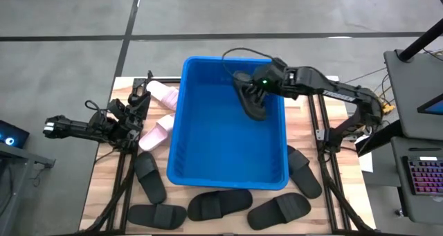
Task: Pick and place slides into bin
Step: Put the black slide into the blue bin
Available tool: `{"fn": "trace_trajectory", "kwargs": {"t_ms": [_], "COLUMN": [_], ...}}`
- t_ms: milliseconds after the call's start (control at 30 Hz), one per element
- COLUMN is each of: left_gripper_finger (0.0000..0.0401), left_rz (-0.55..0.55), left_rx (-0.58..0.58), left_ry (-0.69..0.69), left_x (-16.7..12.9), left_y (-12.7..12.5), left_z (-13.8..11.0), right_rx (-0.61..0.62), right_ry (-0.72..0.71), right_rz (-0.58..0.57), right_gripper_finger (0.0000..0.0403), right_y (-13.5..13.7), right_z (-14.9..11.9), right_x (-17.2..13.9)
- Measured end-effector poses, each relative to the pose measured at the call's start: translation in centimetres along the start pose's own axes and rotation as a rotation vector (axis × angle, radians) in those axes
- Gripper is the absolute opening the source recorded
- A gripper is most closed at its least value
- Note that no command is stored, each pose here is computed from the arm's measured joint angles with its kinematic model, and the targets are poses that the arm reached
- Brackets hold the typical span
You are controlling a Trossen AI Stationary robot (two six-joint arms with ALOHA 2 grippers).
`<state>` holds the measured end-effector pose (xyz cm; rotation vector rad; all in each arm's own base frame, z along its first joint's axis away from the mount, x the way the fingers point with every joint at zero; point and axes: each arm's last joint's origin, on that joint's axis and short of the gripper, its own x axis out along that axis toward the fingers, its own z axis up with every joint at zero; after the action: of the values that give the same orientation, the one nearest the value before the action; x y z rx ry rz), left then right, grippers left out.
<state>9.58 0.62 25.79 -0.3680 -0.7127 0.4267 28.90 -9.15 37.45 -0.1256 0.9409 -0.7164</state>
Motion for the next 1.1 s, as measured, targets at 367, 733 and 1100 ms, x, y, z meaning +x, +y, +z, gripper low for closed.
{"fn": "trace_trajectory", "kwargs": {"t_ms": [367, 733, 1100], "left_gripper_finger": [0.0148, 0.0148, 0.0148], "left_rz": [0.000, 0.000, 0.005], "left_rx": [0.001, 0.001, 0.002], "left_ry": [0.001, 0.001, 0.001], "left_x": [0.0, 0.0, 0.0], "left_y": [0.0, 0.0, 0.0], "left_z": [0.0, 0.0, 0.0], "right_rx": [-0.155, -0.357, -0.367], "right_ry": [0.131, 0.337, 0.446], "right_rz": [-0.086, -0.195, -0.248], "right_gripper_finger": [0.0012, 0.0012, 0.0012], "right_y": [2.5, 4.2, 4.7], "right_z": [0.2, -1.2, -2.1], "right_x": [4.8, 8.4, 12.9]}}
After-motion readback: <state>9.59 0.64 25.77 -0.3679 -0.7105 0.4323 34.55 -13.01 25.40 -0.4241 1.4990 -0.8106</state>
